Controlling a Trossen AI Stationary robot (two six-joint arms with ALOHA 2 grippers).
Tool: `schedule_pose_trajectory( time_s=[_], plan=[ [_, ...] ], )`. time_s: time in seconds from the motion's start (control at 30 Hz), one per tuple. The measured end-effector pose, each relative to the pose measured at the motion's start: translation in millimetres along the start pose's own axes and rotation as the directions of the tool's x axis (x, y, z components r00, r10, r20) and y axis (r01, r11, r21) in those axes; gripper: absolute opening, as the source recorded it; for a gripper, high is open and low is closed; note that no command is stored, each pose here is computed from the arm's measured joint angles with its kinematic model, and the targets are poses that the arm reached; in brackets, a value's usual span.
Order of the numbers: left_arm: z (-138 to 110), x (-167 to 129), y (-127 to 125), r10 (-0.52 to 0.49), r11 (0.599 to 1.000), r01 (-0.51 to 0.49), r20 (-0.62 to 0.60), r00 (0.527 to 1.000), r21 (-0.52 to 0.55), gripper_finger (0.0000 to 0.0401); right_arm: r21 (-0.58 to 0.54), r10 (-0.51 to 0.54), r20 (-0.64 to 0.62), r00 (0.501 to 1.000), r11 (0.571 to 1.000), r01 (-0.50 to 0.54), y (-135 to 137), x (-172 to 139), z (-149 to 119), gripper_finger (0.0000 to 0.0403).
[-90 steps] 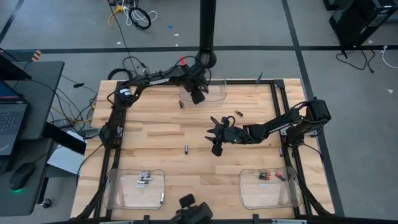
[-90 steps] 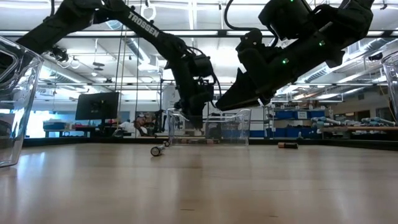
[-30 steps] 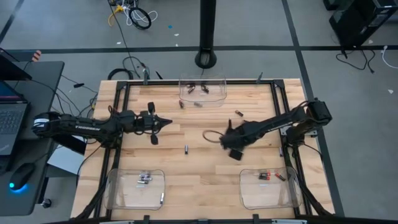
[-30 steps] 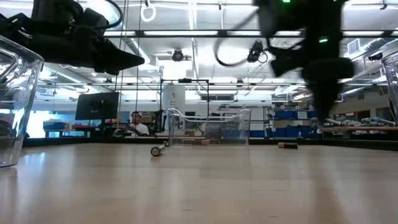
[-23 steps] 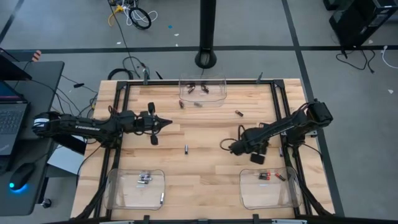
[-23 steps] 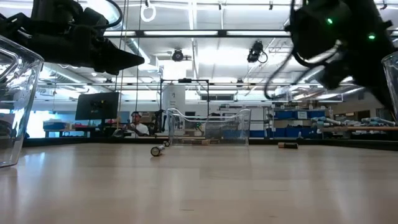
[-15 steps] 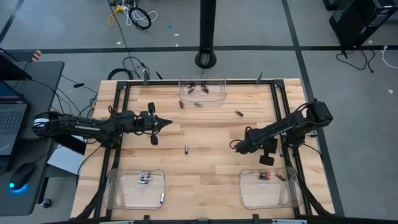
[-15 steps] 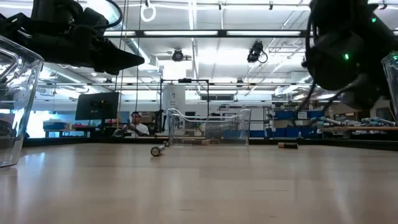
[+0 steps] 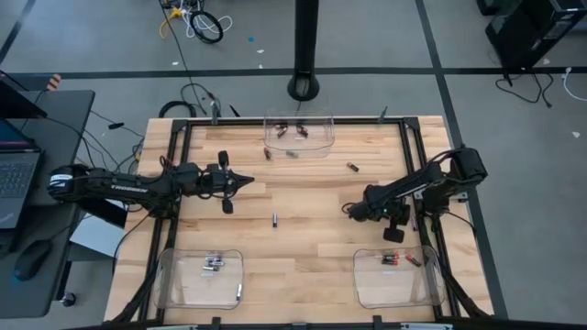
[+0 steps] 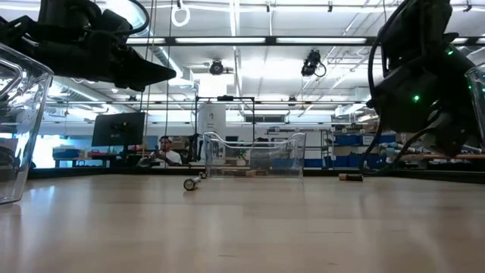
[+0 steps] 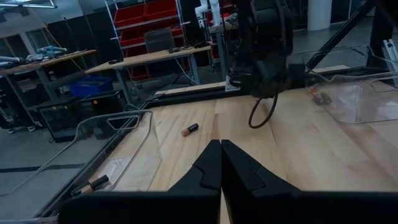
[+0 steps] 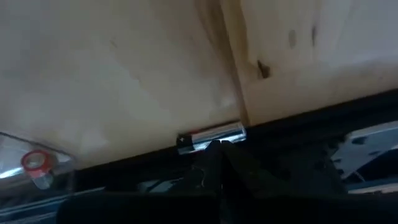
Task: Sort batteries
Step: Put the silver battery into the bottom left transparent bin
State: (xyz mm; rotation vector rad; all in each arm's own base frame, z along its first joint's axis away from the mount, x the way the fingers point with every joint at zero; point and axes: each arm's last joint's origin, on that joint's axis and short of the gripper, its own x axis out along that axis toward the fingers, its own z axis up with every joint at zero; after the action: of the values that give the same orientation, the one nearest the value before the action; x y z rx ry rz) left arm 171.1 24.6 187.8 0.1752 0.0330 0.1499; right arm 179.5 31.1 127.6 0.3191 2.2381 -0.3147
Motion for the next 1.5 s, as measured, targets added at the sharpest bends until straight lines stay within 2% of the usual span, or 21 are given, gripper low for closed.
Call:
schedule_pose_trajectory(
  time_s=[0.3, 0.63, 0.9, 1.17, 1.5],
  plan=[
    [0.0, 0.0, 0.1, 0.003, 1.000, -0.003, -0.001, 1.000, 0.001, 0.0008, 0.001, 0.042, -0.118, 0.992, 0.999, -0.042, -5.0, 11.5, 17.9, 0.0009],
    [0.0, 0.0, 0.1, 0.003, 1.000, -0.003, -0.001, 1.000, 0.002, 0.0008, -0.064, -0.022, -0.279, 0.960, 0.998, 0.004, -10.4, 29.2, 31.9, 0.0009],
    [-0.1, 0.0, 0.1, 0.003, 1.000, -0.003, -0.001, 1.000, 0.002, 0.0008, -0.066, -0.027, -0.298, 0.954, 0.998, 0.008, -11.7, 32.6, 30.1, 0.0009],
    [-1.1, 0.0, -0.1, 0.001, 1.000, -0.001, -0.011, 1.000, 0.002, 0.0008, -0.066, 0.029, -0.322, 0.946, 0.996, -0.053, -14.7, 42.5, 25.9, 0.0009],
    [-0.7, 0.0, 0.0, 0.002, 1.000, -0.002, -0.007, 1.000, 0.002, 0.0008, -0.126, -0.010, -0.197, 0.980, 0.992, -0.015, -7.3, 20.0, 41.6, 0.0009]
  ],
)
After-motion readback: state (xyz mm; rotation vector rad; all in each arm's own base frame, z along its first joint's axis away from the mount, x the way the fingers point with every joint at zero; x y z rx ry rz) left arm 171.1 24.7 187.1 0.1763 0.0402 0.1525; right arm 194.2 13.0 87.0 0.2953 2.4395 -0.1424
